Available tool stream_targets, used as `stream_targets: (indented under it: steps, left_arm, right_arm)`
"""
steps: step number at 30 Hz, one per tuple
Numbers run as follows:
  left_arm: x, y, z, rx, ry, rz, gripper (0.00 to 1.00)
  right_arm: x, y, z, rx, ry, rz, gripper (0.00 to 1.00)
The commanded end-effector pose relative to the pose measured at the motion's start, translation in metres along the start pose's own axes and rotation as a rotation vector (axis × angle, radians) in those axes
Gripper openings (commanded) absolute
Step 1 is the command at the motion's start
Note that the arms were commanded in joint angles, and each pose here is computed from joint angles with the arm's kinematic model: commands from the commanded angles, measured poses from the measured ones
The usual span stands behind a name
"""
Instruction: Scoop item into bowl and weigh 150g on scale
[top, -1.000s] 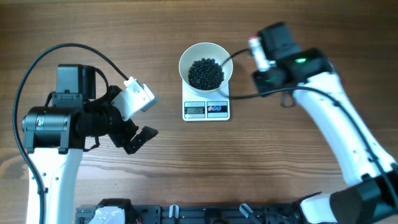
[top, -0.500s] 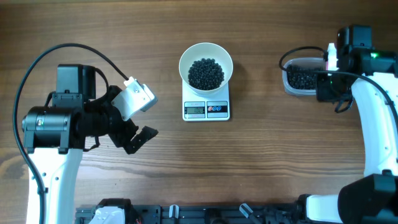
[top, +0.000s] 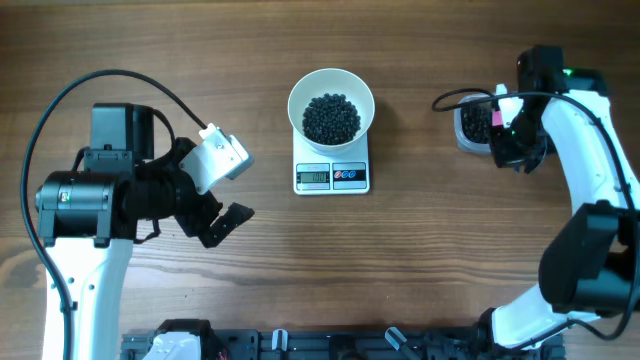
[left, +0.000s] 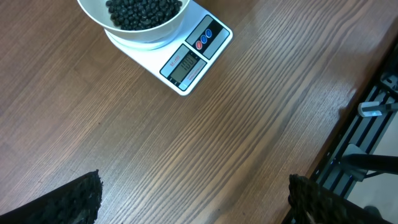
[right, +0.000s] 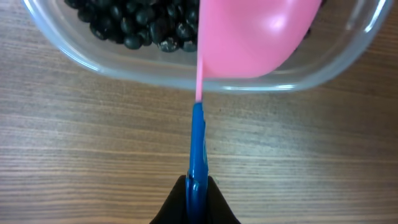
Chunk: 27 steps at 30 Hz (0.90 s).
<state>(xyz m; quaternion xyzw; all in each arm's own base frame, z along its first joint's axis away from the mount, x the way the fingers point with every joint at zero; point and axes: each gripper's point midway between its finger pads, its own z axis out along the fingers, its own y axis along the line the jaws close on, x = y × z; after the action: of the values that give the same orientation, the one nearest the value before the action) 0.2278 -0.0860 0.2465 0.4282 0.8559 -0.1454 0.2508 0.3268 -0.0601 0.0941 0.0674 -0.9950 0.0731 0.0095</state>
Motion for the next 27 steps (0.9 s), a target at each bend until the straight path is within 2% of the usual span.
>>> stream_targets:
  steps: [1, 7, 12, 16, 23, 27]
  left_arm:
    - [-0.005, 0.001, -0.007, -0.017, -0.024, 0.022, 1.0]
    - [-0.005, 0.001, -0.007, -0.017, -0.024, 0.022, 1.0]
    - [-0.005, 0.001, -0.007, -0.017, -0.024, 0.022, 1.0]
    - [-0.005, 0.001, -0.007, -0.017, -0.024, 0.022, 1.0]
    - [-0.005, 0.001, -0.007, -0.017, -0.024, 0.022, 1.0]
    - [-0.005, 0.001, -0.007, -0.017, -0.024, 0.022, 1.0]
  right_arm:
    - [-0.007, -0.013, 0.006, 0.072, -0.007, -0.024, 0.04]
    - [0.0, -0.013, 0.014, 0.071, 0.055, -0.212, 0.04]
    - [-0.003, -0.016, 0.008, 0.072, 0.071, -0.233, 0.04]
    - [-0.022, -0.03, -0.002, 0.129, 0.051, -0.252, 0.04]
    - [-0.028, -0.02, 0.041, 0.085, 0.16, -0.295, 0.04]
    - [-0.035, 0.007, 0.043, 0.018, 0.146, -0.359, 0.04]
